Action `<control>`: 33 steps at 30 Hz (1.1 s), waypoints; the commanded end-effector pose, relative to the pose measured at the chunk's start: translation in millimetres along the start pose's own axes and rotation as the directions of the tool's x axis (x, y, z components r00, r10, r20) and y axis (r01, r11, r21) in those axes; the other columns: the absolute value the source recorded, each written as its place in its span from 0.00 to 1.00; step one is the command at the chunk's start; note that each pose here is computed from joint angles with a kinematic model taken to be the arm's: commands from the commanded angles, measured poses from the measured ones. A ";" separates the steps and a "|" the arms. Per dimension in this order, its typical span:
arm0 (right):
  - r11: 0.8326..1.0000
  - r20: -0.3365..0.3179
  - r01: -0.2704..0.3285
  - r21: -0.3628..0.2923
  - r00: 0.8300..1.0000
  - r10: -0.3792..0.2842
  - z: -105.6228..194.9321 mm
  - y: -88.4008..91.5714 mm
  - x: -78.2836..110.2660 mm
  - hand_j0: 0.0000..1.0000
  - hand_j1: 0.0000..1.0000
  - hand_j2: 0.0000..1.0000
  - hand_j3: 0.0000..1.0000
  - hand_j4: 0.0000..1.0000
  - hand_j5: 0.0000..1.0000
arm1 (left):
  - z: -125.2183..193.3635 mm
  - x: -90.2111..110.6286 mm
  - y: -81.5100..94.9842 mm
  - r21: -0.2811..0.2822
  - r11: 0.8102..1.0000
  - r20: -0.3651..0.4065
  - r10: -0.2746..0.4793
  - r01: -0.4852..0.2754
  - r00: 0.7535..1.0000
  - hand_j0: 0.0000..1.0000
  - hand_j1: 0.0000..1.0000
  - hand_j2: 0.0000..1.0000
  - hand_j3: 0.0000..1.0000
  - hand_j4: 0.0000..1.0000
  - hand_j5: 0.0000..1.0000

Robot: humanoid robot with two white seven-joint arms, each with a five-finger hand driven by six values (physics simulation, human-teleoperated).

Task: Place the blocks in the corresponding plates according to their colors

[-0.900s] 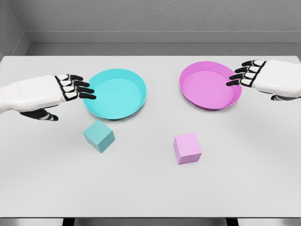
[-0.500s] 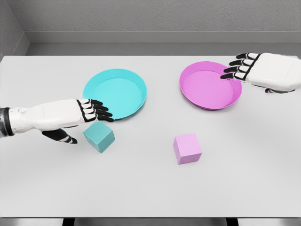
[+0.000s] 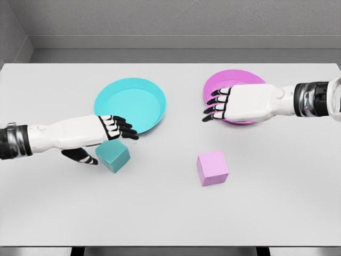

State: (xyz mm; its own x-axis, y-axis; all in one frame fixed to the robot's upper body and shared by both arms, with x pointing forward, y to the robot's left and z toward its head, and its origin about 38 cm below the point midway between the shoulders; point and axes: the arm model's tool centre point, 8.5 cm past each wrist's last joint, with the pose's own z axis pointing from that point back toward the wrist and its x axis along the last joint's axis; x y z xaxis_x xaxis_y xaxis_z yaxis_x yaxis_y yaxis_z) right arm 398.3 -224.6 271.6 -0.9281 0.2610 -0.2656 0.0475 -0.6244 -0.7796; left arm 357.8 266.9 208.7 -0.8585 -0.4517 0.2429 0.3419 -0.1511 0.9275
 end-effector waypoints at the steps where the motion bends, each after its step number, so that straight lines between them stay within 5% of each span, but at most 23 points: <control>1: 1.000 0.045 0.011 0.017 0.999 -0.012 -13.5 6.6 10.6 1.00 1.00 1.00 1.00 1.00 1.00 | -4.8 -3.1 -1.6 -0.002 1.000 -0.037 0.004 -0.004 0.999 1.00 1.00 1.00 1.00 1.00 1.00; 14: 0.999 0.168 0.006 0.032 0.986 -0.011 -50.7 9.5 39.5 1.00 1.00 1.00 1.00 1.00 1.00 | -6.5 -4.8 -16.2 -0.063 0.998 -0.065 -0.002 -0.002 0.998 1.00 1.00 1.00 1.00 1.00 1.00; 20: 0.999 0.201 0.009 0.052 0.979 -0.019 -58.4 15.7 48.7 1.00 1.00 1.00 1.00 1.00 1.00 | -10.2 -12.2 -19.1 -0.074 0.997 -0.115 -0.013 0.004 0.993 1.00 1.00 1.00 1.00 1.00 1.00; 33: 0.998 0.244 0.011 0.066 0.969 -0.027 -69.4 20.8 61.2 1.00 1.00 1.00 1.00 1.00 1.00 | -20.5 -8.7 -33.4 -0.112 0.993 -0.094 -0.031 0.020 0.995 1.00 1.00 1.00 1.00 1.00 1.00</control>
State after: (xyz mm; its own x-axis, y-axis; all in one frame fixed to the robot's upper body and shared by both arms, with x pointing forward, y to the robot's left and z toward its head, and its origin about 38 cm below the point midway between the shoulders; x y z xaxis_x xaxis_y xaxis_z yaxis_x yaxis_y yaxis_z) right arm 368.8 -171.5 201.1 -0.9903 0.0914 -0.1042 0.0164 -0.6691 -0.7430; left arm 361.2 256.2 171.1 -0.8309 -0.5233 0.1890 0.3639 -0.2543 0.8960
